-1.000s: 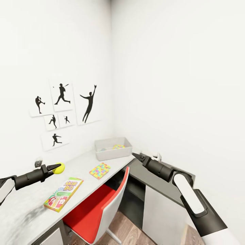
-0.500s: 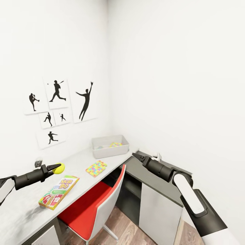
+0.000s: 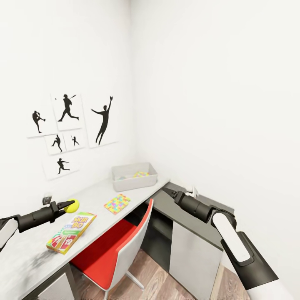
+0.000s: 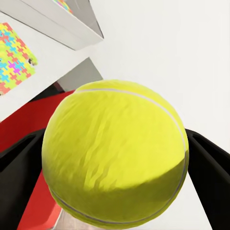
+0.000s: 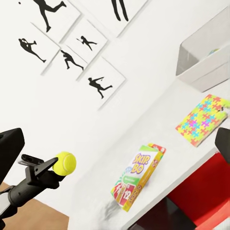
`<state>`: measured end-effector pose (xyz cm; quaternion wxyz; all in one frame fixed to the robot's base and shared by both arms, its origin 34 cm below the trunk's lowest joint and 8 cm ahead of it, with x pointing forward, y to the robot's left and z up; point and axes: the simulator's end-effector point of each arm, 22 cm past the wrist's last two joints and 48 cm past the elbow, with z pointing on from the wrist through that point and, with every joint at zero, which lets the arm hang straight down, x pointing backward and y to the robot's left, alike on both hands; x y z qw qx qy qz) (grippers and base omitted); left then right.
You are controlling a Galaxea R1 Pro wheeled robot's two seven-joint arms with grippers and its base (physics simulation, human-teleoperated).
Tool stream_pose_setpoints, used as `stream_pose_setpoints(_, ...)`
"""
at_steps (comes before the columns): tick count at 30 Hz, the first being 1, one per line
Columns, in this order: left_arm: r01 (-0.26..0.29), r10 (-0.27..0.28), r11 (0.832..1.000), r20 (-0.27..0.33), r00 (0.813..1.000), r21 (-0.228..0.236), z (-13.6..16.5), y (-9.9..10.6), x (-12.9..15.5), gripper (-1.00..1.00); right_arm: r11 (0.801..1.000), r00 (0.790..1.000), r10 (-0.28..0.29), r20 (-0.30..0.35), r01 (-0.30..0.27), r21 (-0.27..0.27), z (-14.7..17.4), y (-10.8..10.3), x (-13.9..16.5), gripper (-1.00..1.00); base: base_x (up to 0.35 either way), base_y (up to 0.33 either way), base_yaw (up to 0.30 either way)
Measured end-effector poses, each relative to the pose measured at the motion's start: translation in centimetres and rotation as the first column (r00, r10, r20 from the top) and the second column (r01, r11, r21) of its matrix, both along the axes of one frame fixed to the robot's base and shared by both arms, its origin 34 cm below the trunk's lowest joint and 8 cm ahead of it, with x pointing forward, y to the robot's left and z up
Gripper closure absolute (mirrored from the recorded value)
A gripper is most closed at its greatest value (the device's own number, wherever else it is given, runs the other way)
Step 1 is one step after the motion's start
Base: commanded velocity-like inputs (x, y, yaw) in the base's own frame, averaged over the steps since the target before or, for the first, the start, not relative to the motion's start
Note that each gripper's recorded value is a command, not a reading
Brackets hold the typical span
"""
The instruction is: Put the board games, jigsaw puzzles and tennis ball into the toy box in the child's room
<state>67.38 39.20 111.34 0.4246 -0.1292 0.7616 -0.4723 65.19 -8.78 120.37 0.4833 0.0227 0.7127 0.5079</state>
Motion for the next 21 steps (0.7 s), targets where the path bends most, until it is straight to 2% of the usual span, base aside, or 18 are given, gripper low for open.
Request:
stream_pose_setpoints(12,0.037,-0.036,0.998,0.039,0.999,-0.043,1.0,0.2,-0.4,1.00,1.000,1.000,0.012,-0.003,-0.012,-0.002,-0.4,0.4,0.0,-1.00,0.000,0.000,0.000)
stream_pose_setpoints(15,0.049,-0.046,0.997,0.046,0.998,-0.058,1.7,0.2,-0.3,1.00,1.000,1.000,0.027,0.004,-0.027,-0.001,-0.1,1.1,-0.3,-1.00,0.000,0.000,0.000)
stream_pose_setpoints(18,0.069,-0.067,0.995,0.028,0.997,-0.077,2.5,0.1,-0.5,1.00,0.999,0.999,0.048,0.001,-0.048,-0.006,-0.4,2.1,-0.6,-1.00,0.000,0.000,0.000)
stream_pose_setpoints(21,0.096,-0.095,0.991,0.018,0.995,-0.095,4.4,-0.2,-0.1,1.00,0.997,0.997,0.073,-0.013,-0.073,-0.016,-1.0,3.0,-1.0,-1.00,0.000,0.000,0.000)
